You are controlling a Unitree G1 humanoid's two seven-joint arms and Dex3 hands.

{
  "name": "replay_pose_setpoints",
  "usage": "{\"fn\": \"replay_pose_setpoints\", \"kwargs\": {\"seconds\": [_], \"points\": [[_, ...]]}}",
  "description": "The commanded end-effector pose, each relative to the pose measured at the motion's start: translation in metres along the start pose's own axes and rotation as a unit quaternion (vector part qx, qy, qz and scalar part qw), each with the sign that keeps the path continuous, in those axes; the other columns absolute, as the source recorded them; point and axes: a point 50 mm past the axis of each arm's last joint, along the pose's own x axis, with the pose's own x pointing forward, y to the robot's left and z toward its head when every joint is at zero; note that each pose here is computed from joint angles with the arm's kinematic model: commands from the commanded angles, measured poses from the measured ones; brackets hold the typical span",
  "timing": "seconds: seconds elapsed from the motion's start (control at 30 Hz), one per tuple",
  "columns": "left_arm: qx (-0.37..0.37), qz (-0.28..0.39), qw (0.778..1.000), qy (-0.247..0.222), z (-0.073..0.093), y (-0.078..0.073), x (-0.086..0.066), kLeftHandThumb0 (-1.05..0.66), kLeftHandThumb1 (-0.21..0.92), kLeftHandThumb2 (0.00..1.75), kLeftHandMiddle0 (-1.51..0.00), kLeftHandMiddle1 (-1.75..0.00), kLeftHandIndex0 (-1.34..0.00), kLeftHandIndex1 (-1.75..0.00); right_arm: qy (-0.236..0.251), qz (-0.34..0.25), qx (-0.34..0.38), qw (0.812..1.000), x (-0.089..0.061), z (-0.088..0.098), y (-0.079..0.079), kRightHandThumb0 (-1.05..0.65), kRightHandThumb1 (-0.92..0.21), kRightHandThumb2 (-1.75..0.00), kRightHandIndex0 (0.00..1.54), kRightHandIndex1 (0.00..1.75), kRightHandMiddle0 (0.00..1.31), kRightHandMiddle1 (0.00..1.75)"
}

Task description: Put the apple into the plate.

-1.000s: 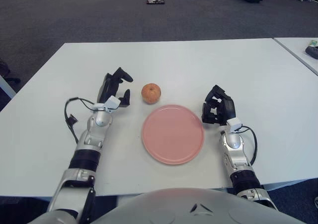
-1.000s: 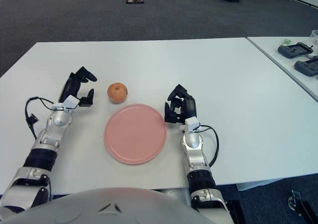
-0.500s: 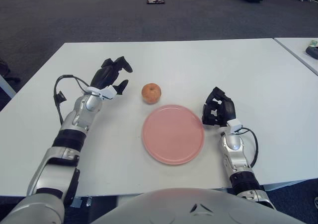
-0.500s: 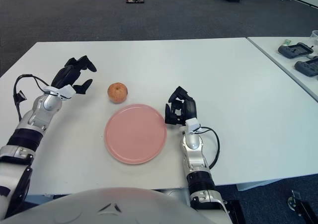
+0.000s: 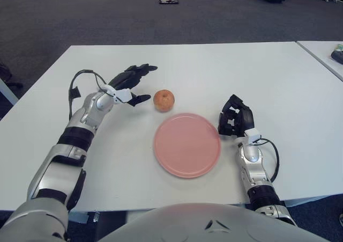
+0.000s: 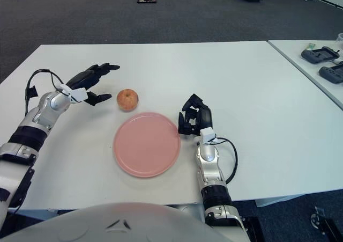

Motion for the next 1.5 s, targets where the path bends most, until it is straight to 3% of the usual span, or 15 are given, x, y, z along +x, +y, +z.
{"fn": "replay_pose_setpoints", "kwargs": {"seconds": [0.0, 0.4, 0.63, 0.93, 1.47], "points": [[-0.004, -0.031, 1.000, 0.001, 0.000, 0.003, 0.010, -0.96, 0.42, 0.91, 0.00, -0.01, 0.00, -0.01, 0.000, -0.007, 0.001, 1.000, 0.001, 0.001, 0.000, -0.52, -0.23, -1.43, 1.17, 1.75, 0.68, 1.75], [0.026, -0.097, 0.995, 0.004, 0.000, -0.007, 0.023, -0.97, 0.38, 0.89, 0.00, 0.00, 0.00, 0.00, -0.002, -0.016, 0.010, 1.000, 0.000, 0.003, 0.000, -0.53, -0.20, -1.47, 1.22, 1.75, 0.71, 1.75], [0.051, -0.129, 0.990, 0.001, 0.006, -0.010, 0.031, -0.87, 0.26, 1.00, 0.00, 0.00, 0.00, 0.00, -0.001, -0.025, 0.014, 1.000, -0.001, 0.004, 0.000, -0.54, -0.18, -1.50, 1.23, 1.75, 0.73, 1.75], [0.047, -0.149, 0.988, 0.004, 0.009, -0.017, 0.036, -0.78, 0.18, 1.08, 0.00, 0.00, 0.00, 0.00, -0.011, -0.036, 0.012, 0.999, -0.001, 0.005, 0.000, -0.56, -0.15, -1.53, 1.29, 1.75, 0.76, 1.75], [0.091, -0.208, 0.974, 0.002, 0.016, -0.033, 0.047, -0.83, 0.26, 1.05, 0.00, 0.00, 0.00, 0.00, -0.021, -0.037, 0.017, 0.999, -0.003, 0.008, -0.002, -0.55, -0.16, -1.52, 1.36, 1.75, 0.75, 1.75]]}}
